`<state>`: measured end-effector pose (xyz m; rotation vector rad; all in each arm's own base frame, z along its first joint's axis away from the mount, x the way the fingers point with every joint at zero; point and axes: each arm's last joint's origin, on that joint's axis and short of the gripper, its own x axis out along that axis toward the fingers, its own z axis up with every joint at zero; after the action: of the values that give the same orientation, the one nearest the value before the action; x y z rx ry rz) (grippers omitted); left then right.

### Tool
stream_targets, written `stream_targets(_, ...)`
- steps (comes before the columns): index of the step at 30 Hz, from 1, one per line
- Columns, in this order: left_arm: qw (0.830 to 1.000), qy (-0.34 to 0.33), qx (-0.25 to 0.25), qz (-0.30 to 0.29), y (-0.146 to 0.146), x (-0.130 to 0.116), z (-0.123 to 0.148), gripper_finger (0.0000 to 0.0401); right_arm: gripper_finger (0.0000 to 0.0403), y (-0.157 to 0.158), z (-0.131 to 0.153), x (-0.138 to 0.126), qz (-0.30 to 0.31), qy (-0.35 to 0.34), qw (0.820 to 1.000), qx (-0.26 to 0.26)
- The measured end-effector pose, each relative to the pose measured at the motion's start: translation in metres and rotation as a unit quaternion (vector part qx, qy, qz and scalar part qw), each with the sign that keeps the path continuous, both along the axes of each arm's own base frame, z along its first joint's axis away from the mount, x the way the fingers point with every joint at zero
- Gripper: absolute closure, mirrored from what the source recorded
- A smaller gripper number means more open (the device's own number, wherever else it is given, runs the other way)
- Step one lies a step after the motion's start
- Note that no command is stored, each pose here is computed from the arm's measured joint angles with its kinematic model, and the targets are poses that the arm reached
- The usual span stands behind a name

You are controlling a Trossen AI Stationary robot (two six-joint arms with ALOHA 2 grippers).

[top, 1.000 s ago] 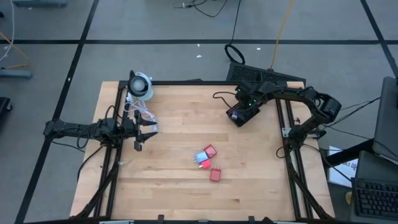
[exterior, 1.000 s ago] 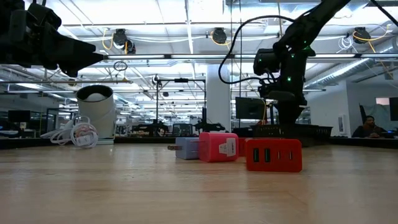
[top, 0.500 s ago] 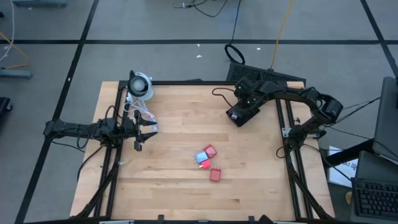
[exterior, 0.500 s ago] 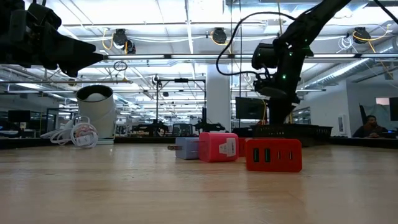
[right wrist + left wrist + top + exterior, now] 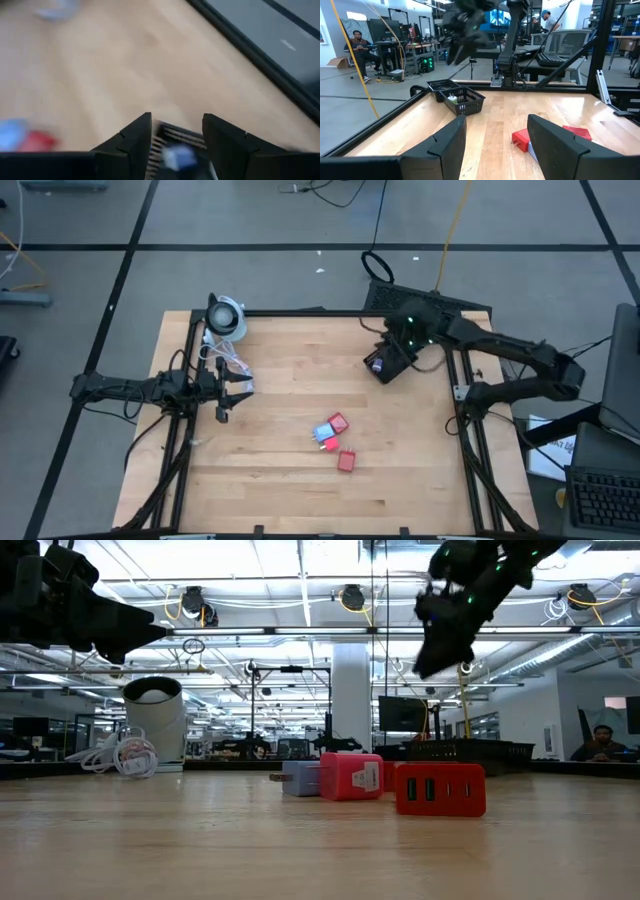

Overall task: Pick & Place Office items
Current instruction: Put the big light blue charger adapter into the bottom black bin

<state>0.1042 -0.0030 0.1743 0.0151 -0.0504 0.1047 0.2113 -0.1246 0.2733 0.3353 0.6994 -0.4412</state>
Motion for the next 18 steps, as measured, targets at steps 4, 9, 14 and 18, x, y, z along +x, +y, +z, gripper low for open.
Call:
stream_targets(4, 1.000, 0.000, 0.000, 0.000, 0.000, 0.000, 0.000, 0.0187, 0.0239, 0.032, 0.001, 0.003, 0.114, -0.111, 0.987, -0.006)
stream_targets(9, 1.000, 0.000, 0.000, 0.000, 0.000, 0.000, 0.000, 0.0187, 0.0240, 0.072, -0.010, 0.000, 0.251, -0.238, 0.938, 0.014)
stream_targets(14, 1.000, 0.000, 0.000, 0.000, 0.000, 0.000, 0.000, 0.0187, 0.0242, 0.102, -0.028, -0.010, 0.334, -0.349, 0.876, -0.008)
stream_targets(18, 1.000, 0.000, 0.000, 0.000, 0.000, 0.000, 0.000, 0.0187, 0.0243, 0.114, -0.048, -0.022, 0.357, -0.391, 0.848, -0.021)
